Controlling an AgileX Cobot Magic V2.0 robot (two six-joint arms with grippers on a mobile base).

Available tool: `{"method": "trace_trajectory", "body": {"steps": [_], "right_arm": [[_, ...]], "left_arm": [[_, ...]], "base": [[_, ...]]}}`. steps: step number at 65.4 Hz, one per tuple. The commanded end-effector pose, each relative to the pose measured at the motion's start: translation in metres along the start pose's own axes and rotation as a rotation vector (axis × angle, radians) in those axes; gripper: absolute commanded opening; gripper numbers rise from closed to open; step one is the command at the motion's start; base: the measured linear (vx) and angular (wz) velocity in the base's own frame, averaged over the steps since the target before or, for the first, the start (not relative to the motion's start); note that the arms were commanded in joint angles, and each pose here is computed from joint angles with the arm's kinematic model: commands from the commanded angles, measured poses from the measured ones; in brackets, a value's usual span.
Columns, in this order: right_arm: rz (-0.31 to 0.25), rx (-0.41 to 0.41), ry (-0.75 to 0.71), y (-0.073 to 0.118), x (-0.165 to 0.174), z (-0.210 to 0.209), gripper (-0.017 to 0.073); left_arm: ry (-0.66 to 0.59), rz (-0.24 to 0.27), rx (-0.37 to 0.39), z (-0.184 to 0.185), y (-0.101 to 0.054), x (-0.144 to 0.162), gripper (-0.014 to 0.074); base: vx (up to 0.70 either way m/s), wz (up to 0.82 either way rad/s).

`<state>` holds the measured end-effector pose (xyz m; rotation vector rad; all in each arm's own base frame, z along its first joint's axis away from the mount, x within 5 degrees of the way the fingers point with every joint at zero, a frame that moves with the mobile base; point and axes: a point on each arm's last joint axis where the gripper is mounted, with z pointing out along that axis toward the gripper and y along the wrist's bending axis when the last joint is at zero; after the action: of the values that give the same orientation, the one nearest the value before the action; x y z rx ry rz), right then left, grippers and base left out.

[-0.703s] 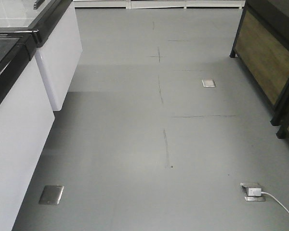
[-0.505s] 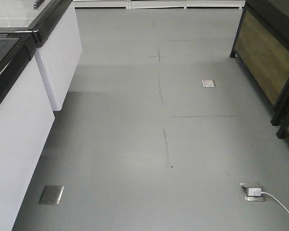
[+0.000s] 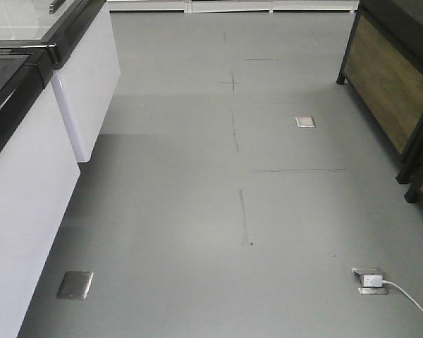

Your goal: Left arm holds basket, right arm returns cookies

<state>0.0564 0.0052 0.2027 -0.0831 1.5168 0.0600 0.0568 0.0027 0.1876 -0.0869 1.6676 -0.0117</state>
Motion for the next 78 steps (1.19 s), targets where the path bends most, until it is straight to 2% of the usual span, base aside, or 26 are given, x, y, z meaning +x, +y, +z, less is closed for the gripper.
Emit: {"method": "trace_trajectory", "body": {"steps": [1,78], "right_arm": [[-0.005,-0.002,-0.064,0.0003,-0.0007,-0.0006,-0.0006],[-0.005,-0.002,-0.064,0.0003,-0.0007,-0.0006,-0.0006]], "left_arm": [[-0.127,0.002,0.01,-0.0041,-0.0013,-0.0181,-0.0008],[-0.127,0.002,0.01,-0.0041,-0.0013,-0.0181,-0.0008]], "base": [[0.0,0.0],[0.0,0.0]]}}
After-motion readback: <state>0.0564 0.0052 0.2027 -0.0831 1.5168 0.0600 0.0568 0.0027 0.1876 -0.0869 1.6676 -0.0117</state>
